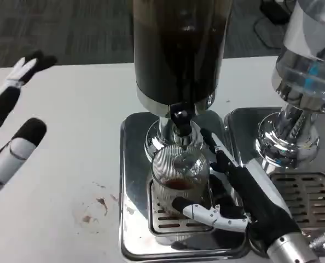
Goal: Grasp the cup under the faucet to collect the drink, then remove the cup.
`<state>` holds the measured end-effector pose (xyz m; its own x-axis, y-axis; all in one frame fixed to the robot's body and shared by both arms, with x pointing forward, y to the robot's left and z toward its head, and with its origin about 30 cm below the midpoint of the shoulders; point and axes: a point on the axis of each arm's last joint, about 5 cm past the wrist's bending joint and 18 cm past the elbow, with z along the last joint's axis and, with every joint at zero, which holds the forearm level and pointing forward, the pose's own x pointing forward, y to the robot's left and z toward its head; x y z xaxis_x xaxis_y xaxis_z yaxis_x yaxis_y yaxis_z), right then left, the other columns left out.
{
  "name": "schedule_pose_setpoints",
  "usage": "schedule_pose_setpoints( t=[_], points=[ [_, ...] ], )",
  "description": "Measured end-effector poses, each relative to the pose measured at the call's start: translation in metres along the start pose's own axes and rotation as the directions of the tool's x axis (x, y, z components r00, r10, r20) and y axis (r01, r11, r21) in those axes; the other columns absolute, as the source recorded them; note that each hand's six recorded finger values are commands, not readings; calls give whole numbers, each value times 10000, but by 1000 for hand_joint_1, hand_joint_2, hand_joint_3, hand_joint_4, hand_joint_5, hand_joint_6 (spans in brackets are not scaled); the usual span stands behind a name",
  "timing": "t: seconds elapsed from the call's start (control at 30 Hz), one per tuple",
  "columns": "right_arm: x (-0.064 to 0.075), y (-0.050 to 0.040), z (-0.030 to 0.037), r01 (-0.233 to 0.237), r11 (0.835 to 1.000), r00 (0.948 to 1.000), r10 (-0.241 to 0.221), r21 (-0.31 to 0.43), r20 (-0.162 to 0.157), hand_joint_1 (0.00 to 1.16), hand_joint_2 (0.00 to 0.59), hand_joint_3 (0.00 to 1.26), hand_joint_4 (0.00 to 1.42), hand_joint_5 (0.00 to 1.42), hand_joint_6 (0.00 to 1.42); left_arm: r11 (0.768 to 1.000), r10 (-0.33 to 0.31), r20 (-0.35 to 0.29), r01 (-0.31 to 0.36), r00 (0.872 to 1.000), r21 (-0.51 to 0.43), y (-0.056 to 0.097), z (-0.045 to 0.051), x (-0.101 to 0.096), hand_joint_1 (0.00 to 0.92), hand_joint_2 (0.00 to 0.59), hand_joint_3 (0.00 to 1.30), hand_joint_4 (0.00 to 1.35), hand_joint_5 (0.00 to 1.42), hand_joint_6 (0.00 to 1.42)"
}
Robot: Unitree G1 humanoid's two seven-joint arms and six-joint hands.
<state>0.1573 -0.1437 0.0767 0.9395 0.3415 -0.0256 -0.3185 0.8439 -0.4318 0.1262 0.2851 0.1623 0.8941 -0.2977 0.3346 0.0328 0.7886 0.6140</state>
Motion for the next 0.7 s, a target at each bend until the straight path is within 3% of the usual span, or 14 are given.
schedule_pose_setpoints(
  t=[0.13, 0.2, 0.33, 0.4, 0.5, 0.7],
  points=[
    [8, 3, 5, -21, 10000, 10000, 21, -1, 40, 734, 131, 0, 0, 0, 107, 9986, 168, -1301, -102, 9914, 516, -75, -126, -237, 0, 231, 129, 0, 3, 0],
    [10, 7, 8, -48, 10000, 10000, 48, 2, 63, 735, 131, 0, 0, 0, 129, 9988, 87, -2065, 16, 9784, 495, -132, -210, -342, 0, 232, 132, 0, 1, 0],
    [12, 21, 7, -97, 9999, 9999, 97, 37, 62, 735, 131, 0, 0, 0, 136, 9986, -131, -2875, 271, 9577, 449, -201, -300, -454, 0, 230, 135, 0, 0, 0],
    [16, 32, -1, -136, 9999, 9999, 136, 76, 19, 742, 135, 0, 0, 0, 148, 9975, -400, -3367, 571, 9407, 409, -253, -362, -504, 0, 229, 135, 0, 0, 0],
    [35, 57, -7, -217, 9997, 9998, 217, 147, -10, 740, 133, 0, 0, 0, 151, 9951, -733, -3861, 932, 9195, 330, -296, -423, -559, 0, 228, 136, 0, 0, 0],
    [55, 91, -12, -212, 9991, 9998, 213, 361, -31, 740, 134, 0, 0, 18, 191, 9929, -1015, -4075, 1177, 9075, 150, -326, -472, -573, 0, 228, 137, 0, 0, 0]
  ],
)
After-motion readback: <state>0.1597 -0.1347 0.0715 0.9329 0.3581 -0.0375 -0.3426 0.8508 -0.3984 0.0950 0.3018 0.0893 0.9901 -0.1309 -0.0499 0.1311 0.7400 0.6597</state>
